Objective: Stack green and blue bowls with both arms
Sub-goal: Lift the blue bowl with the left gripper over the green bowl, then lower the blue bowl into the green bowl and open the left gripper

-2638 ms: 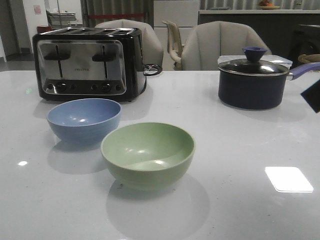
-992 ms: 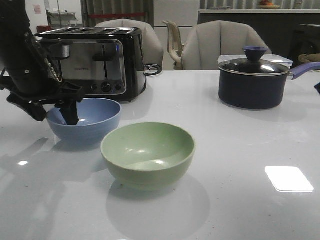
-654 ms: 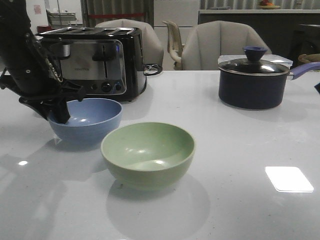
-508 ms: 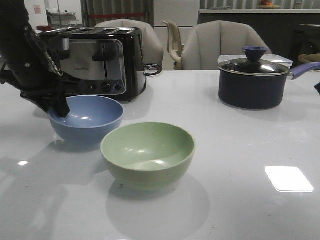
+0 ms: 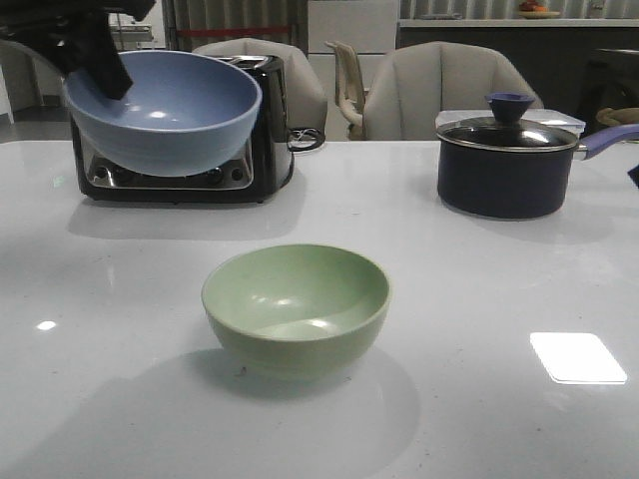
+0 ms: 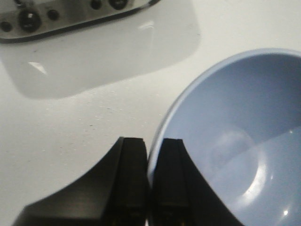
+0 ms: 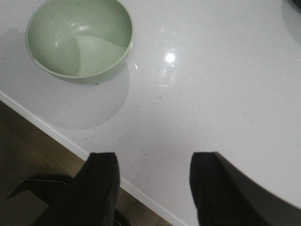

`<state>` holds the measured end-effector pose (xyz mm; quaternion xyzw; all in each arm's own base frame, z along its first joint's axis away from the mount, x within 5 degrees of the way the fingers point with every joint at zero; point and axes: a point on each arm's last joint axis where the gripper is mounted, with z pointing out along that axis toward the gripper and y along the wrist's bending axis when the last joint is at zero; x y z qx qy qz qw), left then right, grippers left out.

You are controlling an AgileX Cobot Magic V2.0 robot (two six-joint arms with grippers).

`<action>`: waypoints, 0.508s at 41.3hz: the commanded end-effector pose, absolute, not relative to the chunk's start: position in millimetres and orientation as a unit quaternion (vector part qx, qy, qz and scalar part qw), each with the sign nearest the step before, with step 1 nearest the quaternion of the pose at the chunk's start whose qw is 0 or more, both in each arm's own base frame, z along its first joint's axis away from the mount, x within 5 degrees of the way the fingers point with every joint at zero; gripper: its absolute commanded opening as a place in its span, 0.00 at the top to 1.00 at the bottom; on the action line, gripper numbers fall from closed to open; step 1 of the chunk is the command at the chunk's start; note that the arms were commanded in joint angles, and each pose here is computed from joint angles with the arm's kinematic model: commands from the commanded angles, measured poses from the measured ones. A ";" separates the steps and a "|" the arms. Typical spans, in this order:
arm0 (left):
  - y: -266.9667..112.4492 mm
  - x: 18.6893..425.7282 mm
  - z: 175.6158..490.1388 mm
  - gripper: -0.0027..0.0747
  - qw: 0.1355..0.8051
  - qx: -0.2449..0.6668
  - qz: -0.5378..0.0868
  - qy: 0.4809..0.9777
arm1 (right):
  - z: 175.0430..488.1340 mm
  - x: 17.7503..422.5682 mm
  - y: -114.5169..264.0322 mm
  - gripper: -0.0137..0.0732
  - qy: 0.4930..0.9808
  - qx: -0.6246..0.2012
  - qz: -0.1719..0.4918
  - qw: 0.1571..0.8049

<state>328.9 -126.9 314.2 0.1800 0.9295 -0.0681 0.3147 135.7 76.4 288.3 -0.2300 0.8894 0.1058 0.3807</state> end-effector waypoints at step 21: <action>-224.7 318.8 268.7 0.83 0.286 0.286 -0.107 0.909 | 300.8 139.6 78.0 0.31 0.870 -0.231 0.110 0.421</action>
